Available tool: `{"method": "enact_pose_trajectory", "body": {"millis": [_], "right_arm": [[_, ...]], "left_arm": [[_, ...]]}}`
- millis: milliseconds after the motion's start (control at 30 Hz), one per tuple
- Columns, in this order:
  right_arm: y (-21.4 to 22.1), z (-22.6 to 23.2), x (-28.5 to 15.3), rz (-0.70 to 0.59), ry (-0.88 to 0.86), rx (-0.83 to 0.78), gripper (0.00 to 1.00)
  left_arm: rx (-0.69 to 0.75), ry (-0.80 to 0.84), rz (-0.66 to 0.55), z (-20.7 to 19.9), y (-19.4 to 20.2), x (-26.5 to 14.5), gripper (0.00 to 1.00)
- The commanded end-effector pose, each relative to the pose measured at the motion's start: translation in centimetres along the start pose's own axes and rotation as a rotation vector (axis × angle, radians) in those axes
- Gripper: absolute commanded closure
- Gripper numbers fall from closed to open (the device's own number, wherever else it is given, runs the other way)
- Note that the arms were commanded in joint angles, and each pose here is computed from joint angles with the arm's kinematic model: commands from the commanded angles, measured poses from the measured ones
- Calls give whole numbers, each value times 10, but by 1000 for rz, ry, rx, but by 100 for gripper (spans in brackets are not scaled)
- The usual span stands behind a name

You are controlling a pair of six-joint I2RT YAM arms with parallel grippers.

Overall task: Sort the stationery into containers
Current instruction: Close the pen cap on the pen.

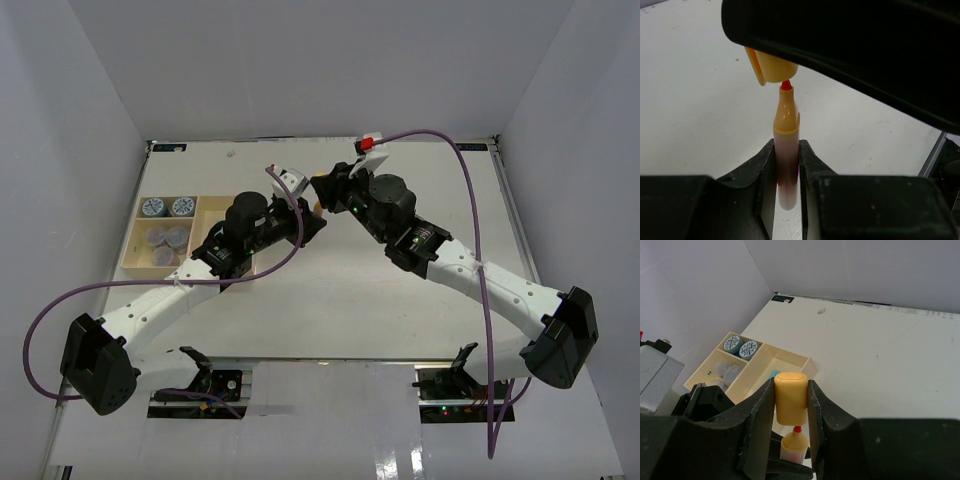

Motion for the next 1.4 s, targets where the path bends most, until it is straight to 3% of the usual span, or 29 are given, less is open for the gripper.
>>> {"method": "enact_pose_trajectory", "body": {"millis": [0,967,1367], "right_arm": [[-7,6,2,-50,-5,9,90],[17,1,-6,-10,31,18,91],[39,-13,-11,85,75,-38,92]], "left_arm": [[17,-21,-75,1,-22,-3,100],[-66,-69,-210,1,-30,-2,100],[-59,-100,-289,5,-47,-1,100]]}}
Point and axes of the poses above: each gripper's point midway between its finger pads, its own x axis out along the fingers, its own z axis along the line the jaws close on, y = z × x, the point moved 9 cm from there along -x, back along the fingers, and after that the axes turned 14 degrees about x, right-handed, at the moved point
